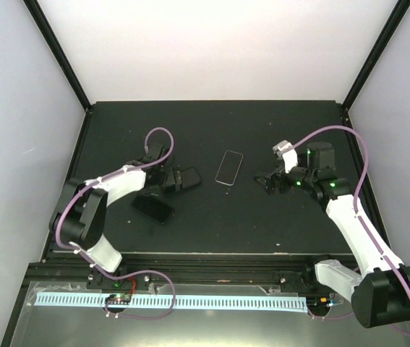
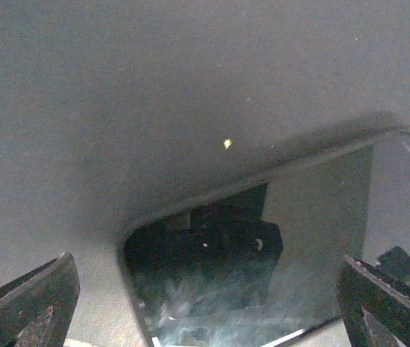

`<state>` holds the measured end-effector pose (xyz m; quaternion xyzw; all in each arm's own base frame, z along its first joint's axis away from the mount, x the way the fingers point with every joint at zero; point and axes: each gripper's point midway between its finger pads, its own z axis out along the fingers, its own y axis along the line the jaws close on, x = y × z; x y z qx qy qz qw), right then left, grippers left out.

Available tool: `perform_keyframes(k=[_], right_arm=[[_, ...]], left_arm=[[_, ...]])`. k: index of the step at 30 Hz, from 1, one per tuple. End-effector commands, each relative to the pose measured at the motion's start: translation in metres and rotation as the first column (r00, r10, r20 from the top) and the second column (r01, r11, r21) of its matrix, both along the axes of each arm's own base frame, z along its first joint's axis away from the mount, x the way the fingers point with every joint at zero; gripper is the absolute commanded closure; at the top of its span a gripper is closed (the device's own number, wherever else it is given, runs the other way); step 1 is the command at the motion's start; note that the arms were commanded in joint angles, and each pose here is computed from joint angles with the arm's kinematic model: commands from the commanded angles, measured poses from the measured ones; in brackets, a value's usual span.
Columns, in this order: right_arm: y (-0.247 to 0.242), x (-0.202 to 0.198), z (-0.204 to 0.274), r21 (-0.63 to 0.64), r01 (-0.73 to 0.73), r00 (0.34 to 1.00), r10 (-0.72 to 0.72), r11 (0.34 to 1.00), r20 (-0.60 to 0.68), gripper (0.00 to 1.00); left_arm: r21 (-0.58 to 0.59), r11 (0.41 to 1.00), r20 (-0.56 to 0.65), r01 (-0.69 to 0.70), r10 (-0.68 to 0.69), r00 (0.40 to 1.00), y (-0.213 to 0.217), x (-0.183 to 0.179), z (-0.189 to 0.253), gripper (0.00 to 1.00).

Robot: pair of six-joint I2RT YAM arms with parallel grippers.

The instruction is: Take the phone out of the phone case

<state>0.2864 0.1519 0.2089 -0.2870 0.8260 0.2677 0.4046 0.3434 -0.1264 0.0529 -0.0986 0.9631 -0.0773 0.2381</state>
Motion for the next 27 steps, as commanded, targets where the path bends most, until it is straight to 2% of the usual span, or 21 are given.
perform_keyframes(k=[1, 6, 8, 11, 16, 20, 23, 25, 27], right_arm=[[0.006, -0.004, 0.006, -0.008, -0.074, 0.989, 0.074, 0.997, 0.130, 0.00], [0.009, -0.018, 0.028, 0.029, -0.102, 0.962, 0.092, 0.994, 0.255, 0.00], [0.009, -0.022, 0.032, 0.053, -0.102, 0.958, 0.084, 0.993, 0.274, 0.00], [0.014, -0.031, 0.031, 0.027, -0.173, 0.948, 0.159, 0.985, 0.275, 0.00], [0.027, -0.054, 0.036, 0.015, -0.340, 0.910, 0.324, 0.940, 0.260, 0.00], [0.029, -0.062, 0.044, 0.042, -0.358, 0.900, 0.333, 0.933, 0.280, 0.00], [0.024, -0.056, 0.046, 0.019, -0.305, 0.906, 0.284, 0.952, 0.314, 0.00], [0.015, -0.042, 0.042, 0.031, -0.191, 0.939, 0.174, 0.981, 0.298, 0.00], [-0.002, -0.021, 0.042, 0.042, -0.015, 0.965, 0.004, 0.999, 0.262, 0.00]], left_arm=[[-0.133, 0.990, 0.032, 0.046, -0.043, 0.999, -0.027, 0.033, 0.006, 0.01], [-0.104, 0.993, 0.010, 0.046, -0.045, 0.999, -0.031, 0.052, -0.015, 0.01], [-0.112, 0.991, -0.016, 0.073, -0.076, 0.997, -0.037, 0.055, -0.023, 0.01], [-0.161, 0.980, -0.052, 0.114, -0.123, 0.991, -0.052, 0.054, -0.031, 0.01], [-0.206, 0.968, -0.067, 0.142, -0.159, 0.985, -0.065, 0.021, -0.031, 0.01], [-0.216, 0.957, -0.058, 0.194, -0.210, 0.976, -0.076, -0.020, -0.020, 0.01], [-0.208, 0.947, -0.056, 0.245, -0.262, 0.963, -0.085, -0.053, -0.016, 0.01], [-0.173, 0.949, -0.040, 0.264, -0.274, 0.961, -0.083, -0.066, -0.010, 0.01], [-0.105, 0.956, -0.011, 0.274, -0.277, 0.961, -0.075, -0.067, -0.001, 0.01]])
